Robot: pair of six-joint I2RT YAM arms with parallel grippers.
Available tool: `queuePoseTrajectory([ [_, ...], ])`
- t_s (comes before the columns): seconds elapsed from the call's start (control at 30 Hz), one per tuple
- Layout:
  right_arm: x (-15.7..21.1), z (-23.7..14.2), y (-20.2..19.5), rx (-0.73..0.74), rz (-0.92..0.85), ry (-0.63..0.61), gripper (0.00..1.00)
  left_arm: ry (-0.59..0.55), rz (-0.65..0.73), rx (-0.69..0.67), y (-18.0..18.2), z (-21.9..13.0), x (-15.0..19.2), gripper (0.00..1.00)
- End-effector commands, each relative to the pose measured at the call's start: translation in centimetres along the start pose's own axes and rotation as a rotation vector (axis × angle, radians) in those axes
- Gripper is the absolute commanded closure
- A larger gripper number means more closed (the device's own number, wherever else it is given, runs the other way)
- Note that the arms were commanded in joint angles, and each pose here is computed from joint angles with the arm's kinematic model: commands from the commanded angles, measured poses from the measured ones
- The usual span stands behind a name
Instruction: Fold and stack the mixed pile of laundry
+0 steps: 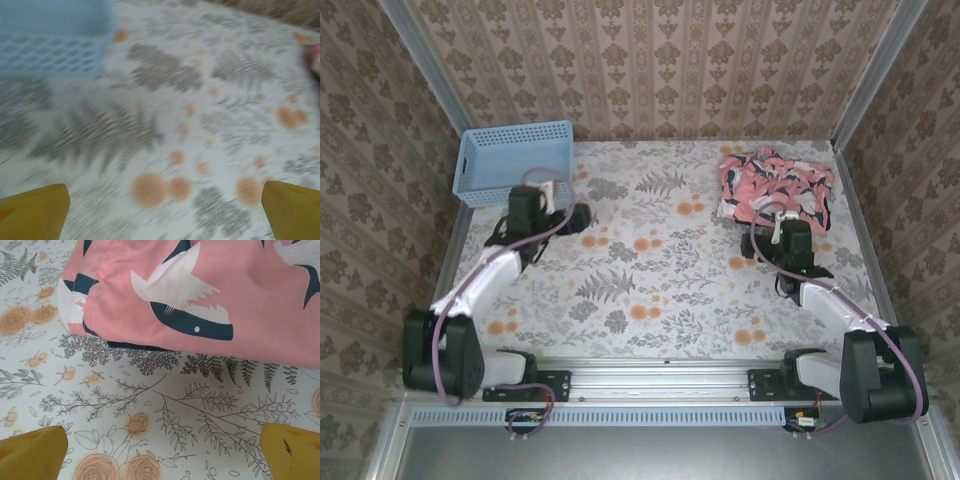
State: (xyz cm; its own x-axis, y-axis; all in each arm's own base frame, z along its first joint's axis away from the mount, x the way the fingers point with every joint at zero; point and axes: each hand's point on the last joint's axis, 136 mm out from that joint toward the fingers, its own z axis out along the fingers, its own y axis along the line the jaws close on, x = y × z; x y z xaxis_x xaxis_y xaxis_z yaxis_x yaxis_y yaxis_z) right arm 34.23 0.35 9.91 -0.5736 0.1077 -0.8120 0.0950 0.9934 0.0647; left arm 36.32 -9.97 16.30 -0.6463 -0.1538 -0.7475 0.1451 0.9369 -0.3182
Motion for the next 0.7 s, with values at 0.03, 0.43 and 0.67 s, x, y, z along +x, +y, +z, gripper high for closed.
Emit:
queuePoseTrajectory([
  [0.03, -4.7, 0.7, 0.4, 0.047, -0.057, -0.246, 0.0, -0.107, -0.03, -0.146, 5.7, -3.0, 0.3, 0.0],
  [0.43, -4.3, 4.4, -1.1, 0.13, -0.07, -0.262, 0.0, -0.322, 0.087, -0.396, 13.2, -2.0, 0.1, 0.0],
  [0.67, -3.3, 4.5, -1.8, 0.074, -0.016, -0.28, 0.0, -0.371, 0.232, -0.311, 12.6, 1.3, 0.3, 0.0],
])
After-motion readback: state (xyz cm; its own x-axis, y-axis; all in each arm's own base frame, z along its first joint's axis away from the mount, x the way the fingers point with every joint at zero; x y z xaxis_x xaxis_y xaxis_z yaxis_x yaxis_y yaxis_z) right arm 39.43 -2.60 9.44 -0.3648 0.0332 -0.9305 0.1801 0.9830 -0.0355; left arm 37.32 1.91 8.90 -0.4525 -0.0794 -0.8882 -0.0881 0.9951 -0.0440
